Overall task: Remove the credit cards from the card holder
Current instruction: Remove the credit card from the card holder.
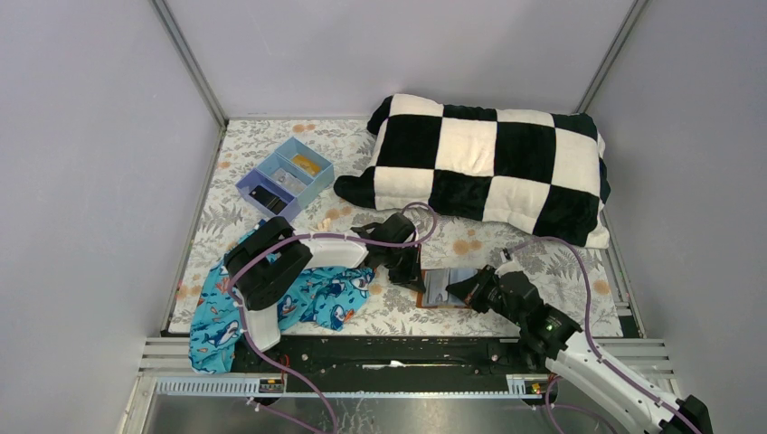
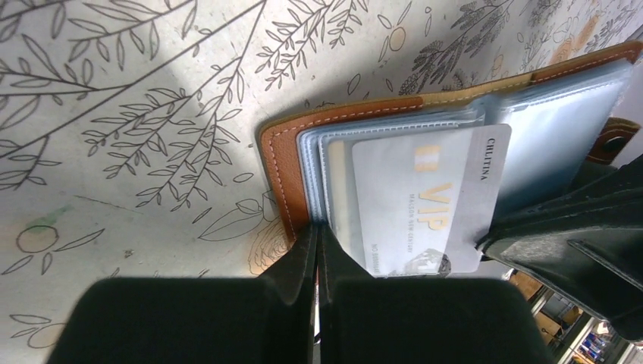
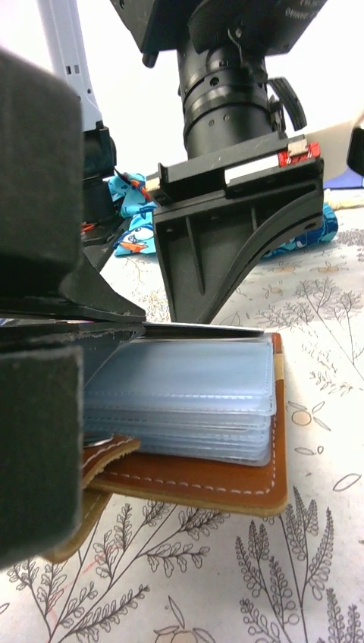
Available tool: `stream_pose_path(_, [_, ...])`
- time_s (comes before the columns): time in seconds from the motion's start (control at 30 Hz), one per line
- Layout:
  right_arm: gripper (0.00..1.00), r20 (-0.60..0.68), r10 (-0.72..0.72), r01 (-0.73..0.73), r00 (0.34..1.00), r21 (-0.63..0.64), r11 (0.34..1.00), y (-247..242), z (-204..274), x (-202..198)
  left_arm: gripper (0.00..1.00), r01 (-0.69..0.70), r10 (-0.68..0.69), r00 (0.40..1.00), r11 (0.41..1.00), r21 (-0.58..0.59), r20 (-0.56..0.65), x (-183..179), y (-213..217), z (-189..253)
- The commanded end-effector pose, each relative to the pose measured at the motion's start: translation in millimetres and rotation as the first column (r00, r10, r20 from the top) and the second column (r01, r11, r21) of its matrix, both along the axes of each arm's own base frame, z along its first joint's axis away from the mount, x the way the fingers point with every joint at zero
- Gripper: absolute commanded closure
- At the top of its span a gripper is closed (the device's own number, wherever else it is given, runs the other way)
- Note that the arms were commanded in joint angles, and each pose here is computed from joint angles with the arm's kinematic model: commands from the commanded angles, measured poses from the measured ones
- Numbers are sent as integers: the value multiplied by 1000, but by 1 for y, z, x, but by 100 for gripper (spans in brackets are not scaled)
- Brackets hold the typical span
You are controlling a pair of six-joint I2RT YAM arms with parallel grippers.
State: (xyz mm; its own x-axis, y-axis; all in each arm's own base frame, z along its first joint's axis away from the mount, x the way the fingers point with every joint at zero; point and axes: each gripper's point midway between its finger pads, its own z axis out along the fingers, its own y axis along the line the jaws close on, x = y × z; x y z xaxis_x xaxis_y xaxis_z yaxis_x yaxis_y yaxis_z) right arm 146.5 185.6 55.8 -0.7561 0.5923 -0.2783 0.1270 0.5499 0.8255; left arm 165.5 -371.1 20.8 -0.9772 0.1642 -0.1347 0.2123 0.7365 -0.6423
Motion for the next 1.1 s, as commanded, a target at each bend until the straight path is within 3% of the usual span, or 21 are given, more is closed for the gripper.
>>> stream_pose_path(0.0, [100, -294, -29, -44, 955, -239, 970, -41, -85, -51, 100, -54, 48, 998, 992, 115, 48, 14, 27, -22])
stream_pose_path(0.63, [100, -325, -27, -71, 945, -285, 956, -41, -84, -51, 100, -110, 103, 993, 986, 122, 59, 19, 48, -16])
stream_pose_path(1.07, [100, -290, -19, -62, 957, -268, 961, -39, -74, -47, 99, -167, 139, 970, 978, 127, 199, 48, 47, 30])
